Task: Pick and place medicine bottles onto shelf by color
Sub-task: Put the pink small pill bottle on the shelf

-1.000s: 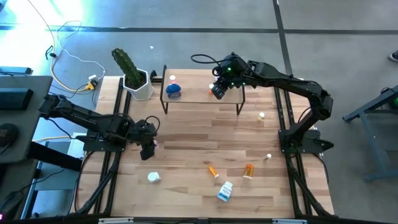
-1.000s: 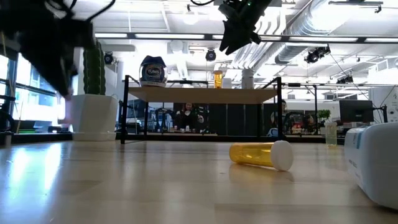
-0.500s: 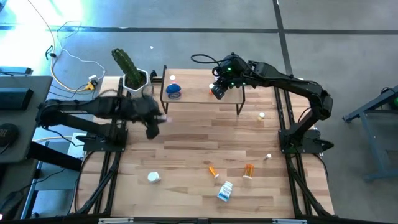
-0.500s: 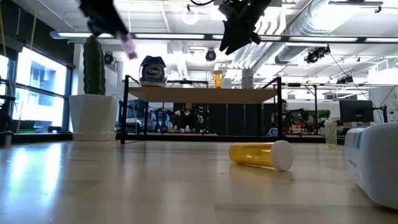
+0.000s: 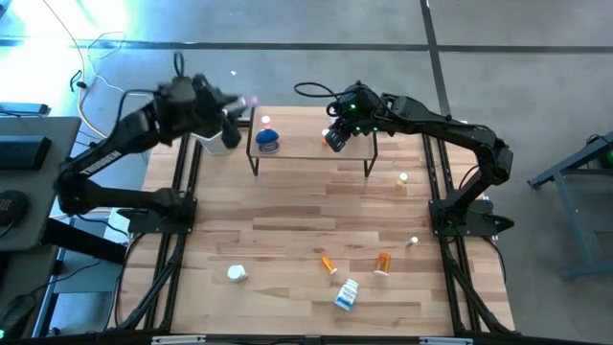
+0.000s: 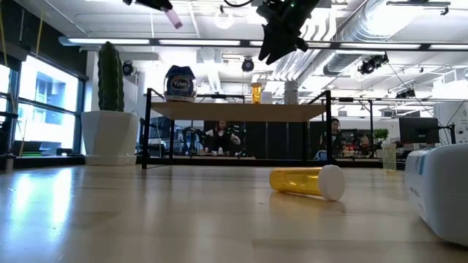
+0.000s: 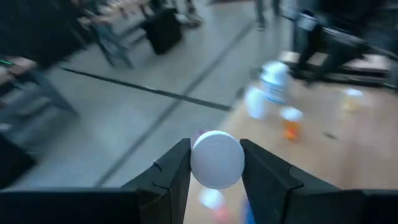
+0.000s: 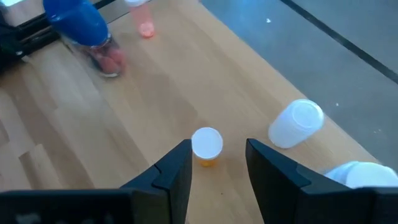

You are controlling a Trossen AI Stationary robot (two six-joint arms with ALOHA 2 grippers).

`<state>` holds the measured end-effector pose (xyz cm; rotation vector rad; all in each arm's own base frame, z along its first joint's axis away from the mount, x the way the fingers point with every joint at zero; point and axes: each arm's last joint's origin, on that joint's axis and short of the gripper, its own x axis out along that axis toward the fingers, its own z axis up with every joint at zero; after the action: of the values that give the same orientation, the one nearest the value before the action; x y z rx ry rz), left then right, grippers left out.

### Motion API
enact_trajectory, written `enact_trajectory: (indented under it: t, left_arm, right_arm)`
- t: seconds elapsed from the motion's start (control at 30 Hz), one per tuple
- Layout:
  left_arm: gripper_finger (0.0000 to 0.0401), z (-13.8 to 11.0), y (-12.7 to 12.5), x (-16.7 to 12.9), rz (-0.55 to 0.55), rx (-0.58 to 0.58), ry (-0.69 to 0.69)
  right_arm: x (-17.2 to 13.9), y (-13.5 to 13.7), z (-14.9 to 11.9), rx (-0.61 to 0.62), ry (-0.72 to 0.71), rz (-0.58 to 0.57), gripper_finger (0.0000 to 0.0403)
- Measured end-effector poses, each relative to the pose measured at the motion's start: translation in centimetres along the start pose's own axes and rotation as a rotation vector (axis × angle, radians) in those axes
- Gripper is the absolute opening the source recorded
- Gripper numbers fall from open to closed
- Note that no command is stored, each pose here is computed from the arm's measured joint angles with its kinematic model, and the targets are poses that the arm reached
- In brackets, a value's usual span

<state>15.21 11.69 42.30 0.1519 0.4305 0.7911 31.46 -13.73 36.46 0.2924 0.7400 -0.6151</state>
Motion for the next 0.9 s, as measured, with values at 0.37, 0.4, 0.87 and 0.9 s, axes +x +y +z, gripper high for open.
enact_trajectory:
  t: [0.37,0.4,0.87,0.9]
  left_arm:
    - [0.0119,3.3,5.3,4.5,0.157,0.041,0.019]
    - [0.0119,3.5,5.6,5.1,0.159,0.039,0.024]
    - [0.0119,4.1,5.5,13.3,-0.03,-0.014,0.267]
    - [0.012,4.0,5.3,13.8,-0.043,-0.031,0.282]
  right_arm:
    - [0.2,-1.5,0.3,0.081,-0.014,-0.083,0.0142]
    - [0.2,-1.7,0.3,0.089,-0.014,-0.086,0.0142]
    - [0.3,-2.7,0.3,0.095,0.001,-0.129,0.0142]
    - [0.3,-2.8,0.3,0.085,0.003,-0.133,0.0142]
